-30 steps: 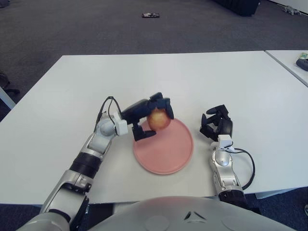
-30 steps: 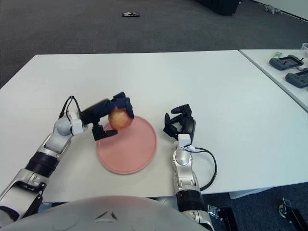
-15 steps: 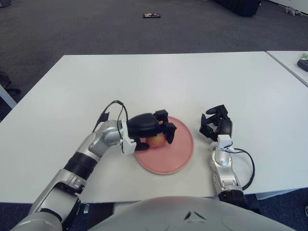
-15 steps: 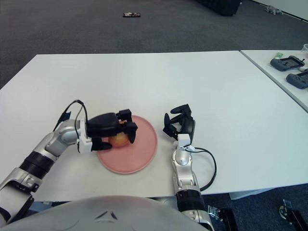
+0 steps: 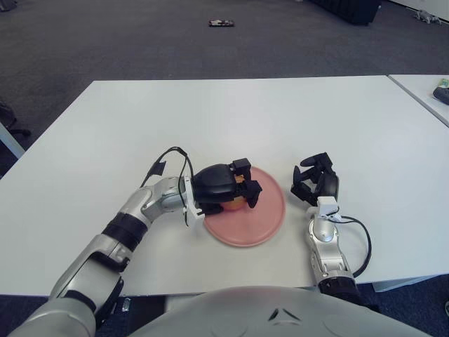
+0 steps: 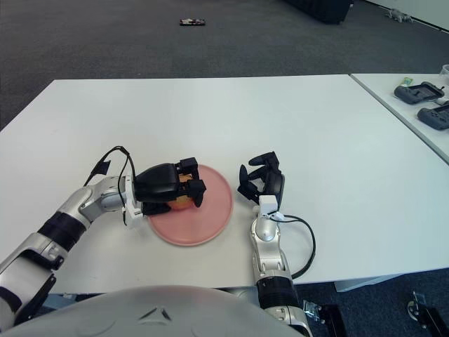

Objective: Put the apple into the plate.

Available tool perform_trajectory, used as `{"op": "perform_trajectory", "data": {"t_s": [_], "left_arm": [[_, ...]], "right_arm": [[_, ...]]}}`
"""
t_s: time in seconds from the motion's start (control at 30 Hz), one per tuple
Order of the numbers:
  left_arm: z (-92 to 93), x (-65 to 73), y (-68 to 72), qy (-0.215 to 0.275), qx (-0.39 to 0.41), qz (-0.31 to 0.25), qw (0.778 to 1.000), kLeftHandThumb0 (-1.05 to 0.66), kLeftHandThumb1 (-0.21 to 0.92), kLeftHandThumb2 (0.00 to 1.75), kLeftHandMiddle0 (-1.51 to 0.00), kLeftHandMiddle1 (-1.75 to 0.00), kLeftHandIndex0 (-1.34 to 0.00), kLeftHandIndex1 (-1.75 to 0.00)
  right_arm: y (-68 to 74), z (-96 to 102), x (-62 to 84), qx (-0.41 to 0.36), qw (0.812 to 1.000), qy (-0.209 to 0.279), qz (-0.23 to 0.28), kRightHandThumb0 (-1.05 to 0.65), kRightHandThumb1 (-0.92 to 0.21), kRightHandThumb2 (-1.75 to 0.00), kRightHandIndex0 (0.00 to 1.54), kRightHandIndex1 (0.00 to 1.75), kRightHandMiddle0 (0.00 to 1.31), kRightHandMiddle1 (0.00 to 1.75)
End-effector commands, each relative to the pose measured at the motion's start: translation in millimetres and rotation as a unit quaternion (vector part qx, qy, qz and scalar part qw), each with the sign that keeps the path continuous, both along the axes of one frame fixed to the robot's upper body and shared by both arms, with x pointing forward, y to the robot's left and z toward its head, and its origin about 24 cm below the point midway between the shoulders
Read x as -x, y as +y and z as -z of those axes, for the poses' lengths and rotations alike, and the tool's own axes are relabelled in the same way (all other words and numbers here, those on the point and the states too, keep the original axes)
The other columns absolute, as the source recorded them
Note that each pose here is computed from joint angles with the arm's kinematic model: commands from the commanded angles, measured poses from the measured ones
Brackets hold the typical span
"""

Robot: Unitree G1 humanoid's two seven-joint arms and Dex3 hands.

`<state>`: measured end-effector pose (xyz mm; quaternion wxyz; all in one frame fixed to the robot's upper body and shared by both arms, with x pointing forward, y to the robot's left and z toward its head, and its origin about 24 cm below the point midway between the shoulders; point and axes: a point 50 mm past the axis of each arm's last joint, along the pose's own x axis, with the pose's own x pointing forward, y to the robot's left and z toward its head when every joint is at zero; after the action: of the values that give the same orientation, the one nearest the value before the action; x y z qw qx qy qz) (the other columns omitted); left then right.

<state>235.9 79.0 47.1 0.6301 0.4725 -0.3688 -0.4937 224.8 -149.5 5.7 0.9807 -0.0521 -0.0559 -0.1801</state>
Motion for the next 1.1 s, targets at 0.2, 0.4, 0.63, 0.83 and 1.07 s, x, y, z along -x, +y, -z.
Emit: {"op": "perform_trajectory", "data": {"t_s": [0.2, 0.4, 0.63, 0.83, 1.07], "left_arm": [[21.9, 4.4, 3.6, 0.021, -0.035, -0.004, 0.999, 0.00, -0.08, 1.73, -0.95, -1.64, -0.67, -1.75], [20.8, 5.2, 3.2, 0.031, -0.014, -0.003, 0.999, 0.00, -0.07, 1.74, -0.92, -1.72, -0.67, -1.72], [14.0, 0.0, 2.2, 0.046, -0.026, 0.011, 0.999, -0.01, 0.14, 1.51, -0.74, -1.74, -0.54, -1.69], [12.6, -1.1, 0.9, 0.060, -0.033, 0.013, 0.998, -0.07, 0.62, 0.92, -0.30, -1.67, -0.33, -1.69], [11.5, -3.1, -0.8, 0.080, -0.013, -0.002, 0.997, -0.48, 0.56, 1.01, -0.02, -1.10, -0.05, -1.28]], "right_arm": [[-0.6, -3.6, -1.2, 0.002, 1.000, -0.004, 0.004, -0.40, -0.59, -0.99, 0.68, 1.64, 0.40, 1.75], [-0.9, -3.6, -1.4, 0.000, 1.000, -0.003, 0.002, -0.40, -0.58, -1.00, 0.67, 1.65, 0.41, 1.75], [-0.7, -3.9, -2.2, 0.003, 1.000, -0.005, 0.000, -0.40, -0.58, -1.00, 0.66, 1.67, 0.41, 1.75], [-0.4, -4.1, -2.5, 0.005, 1.000, -0.006, 0.002, -0.40, -0.58, -0.99, 0.66, 1.67, 0.41, 1.75], [-0.1, -4.5, -2.5, 0.001, 1.000, -0.004, 0.000, -0.40, -0.58, -0.99, 0.66, 1.67, 0.41, 1.75]]}}
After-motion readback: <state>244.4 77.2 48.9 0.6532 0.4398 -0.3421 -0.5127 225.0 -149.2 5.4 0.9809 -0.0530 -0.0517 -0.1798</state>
